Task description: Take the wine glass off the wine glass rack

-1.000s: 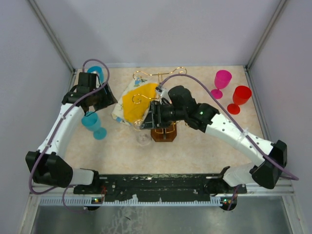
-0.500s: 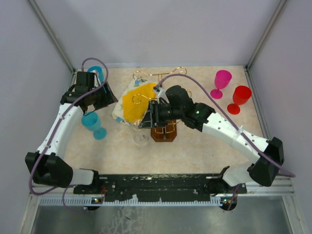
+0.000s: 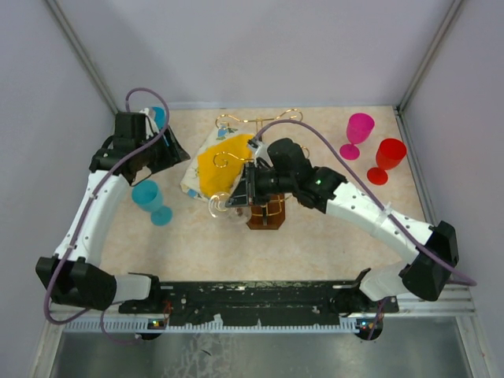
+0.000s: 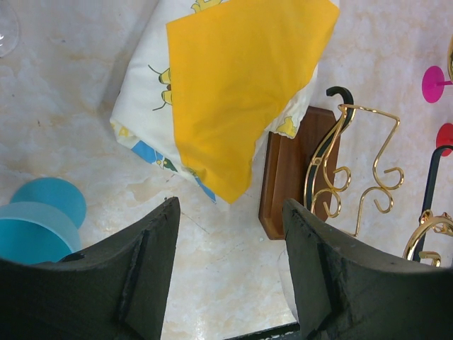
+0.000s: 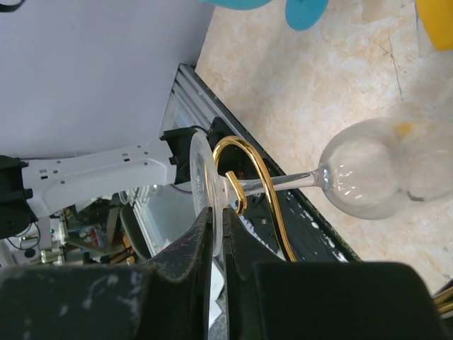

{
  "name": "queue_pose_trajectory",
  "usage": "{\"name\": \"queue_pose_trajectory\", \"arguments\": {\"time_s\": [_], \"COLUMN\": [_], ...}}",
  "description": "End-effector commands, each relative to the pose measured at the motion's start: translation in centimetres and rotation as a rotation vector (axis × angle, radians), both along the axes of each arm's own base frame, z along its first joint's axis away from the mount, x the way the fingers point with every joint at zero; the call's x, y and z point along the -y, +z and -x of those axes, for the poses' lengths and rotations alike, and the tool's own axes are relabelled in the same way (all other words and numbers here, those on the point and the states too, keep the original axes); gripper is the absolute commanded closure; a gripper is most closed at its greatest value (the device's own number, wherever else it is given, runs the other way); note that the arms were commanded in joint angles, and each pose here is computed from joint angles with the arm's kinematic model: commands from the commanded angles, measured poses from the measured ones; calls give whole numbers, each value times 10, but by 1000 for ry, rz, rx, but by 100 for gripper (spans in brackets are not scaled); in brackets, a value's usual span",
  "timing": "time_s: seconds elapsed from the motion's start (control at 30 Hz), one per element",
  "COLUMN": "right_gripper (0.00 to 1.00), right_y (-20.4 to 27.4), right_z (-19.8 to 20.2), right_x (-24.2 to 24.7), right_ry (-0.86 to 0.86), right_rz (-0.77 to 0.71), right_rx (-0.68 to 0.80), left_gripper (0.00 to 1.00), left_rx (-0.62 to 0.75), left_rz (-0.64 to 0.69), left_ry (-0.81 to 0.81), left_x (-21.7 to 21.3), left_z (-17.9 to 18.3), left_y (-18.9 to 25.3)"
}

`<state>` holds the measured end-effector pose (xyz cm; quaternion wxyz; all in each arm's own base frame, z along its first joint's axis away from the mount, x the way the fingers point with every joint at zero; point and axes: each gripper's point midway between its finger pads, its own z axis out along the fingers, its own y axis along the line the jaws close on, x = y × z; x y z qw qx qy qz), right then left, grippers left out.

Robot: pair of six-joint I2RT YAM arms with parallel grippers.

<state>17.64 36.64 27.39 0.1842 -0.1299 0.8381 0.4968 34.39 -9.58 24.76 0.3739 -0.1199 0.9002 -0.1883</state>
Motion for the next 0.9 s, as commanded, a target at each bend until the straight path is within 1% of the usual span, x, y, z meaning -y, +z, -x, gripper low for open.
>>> {"name": "queue_pose_trajectory", "arguments": {"time_s": [0.0,0.17,0.4,0.6,0.87], "right_gripper": [92,92,92,92,93], "right_y": [26,36,47,48,51], "right_z": [6,13,16,7,-13], "right_x": [-6,-14,-23,-23,-9], "right_ry": [32,78,116,94,30], "right_rz": [-100,-171,-227,-238,-277], "right_rx": [42,14,-3,1,12], "left_gripper": [34,34,34,34,34], "left_rx": [39,43,41,43,54], "left_rz": [20,19,29,26,34], "left_ry": [-15,-17,-20,-18,-16], "left_x": [1,1,2,1,0], "left_z": [5,7,9,11,12], "left_y": [17,19,18,18,22]}}
